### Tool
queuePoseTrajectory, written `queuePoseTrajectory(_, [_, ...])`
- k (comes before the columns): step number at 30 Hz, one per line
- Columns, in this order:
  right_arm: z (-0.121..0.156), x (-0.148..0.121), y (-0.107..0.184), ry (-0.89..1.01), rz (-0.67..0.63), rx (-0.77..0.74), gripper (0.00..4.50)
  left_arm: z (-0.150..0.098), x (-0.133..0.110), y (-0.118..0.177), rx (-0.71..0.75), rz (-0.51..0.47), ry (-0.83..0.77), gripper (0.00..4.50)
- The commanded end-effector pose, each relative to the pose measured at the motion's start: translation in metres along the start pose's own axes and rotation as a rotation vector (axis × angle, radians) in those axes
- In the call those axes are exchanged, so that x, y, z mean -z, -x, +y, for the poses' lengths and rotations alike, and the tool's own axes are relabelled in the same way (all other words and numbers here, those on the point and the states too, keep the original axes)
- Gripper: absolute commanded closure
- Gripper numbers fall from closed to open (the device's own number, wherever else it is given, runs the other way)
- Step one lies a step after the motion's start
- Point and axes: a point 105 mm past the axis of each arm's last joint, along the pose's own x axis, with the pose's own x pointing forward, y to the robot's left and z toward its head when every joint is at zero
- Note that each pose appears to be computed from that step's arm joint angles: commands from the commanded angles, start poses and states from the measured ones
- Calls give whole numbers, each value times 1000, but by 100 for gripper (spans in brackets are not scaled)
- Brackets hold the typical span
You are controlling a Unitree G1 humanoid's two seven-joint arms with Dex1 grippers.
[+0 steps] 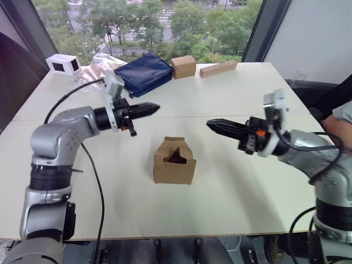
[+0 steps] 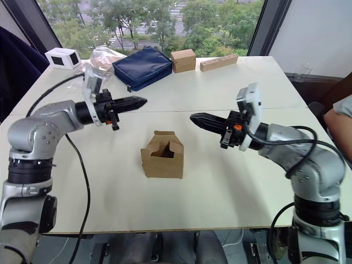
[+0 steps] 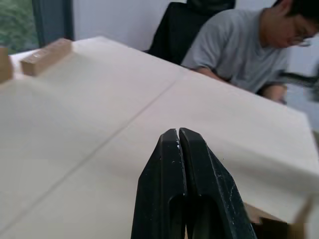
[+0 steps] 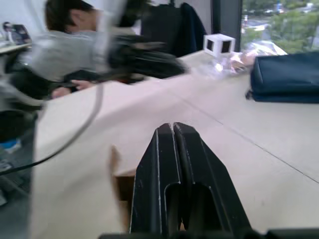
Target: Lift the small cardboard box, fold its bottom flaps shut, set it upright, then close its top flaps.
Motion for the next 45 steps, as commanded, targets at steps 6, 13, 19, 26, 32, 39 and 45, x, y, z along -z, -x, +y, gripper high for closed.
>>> queuePoseTrajectory(6, [60,43,-23,74,199,-142,450,13,77,-10,63,218,7,447])
queuePoseTrajectory(13, [47,58,-38,179,222,-38,450,-4,100,-11,156,255,51,447])
queuePoseTrajectory(19, [43,69,-44,190,240,-38,450,-11,102,-14,163,237,67,447])
queuePoseTrajectory(26, [35,78,-44,194,260,-38,450,-22,100,-16,172,209,63,447])
queuePoseTrajectory(32, [34,78,-48,178,253,-62,450,-26,100,-18,163,204,61,447])
queuePoseTrajectory(39, [26,86,-53,166,270,-58,450,-26,99,-18,150,200,61,447])
queuePoseTrajectory(45, [22,94,-58,132,273,-53,450,-23,101,-20,132,196,57,447])
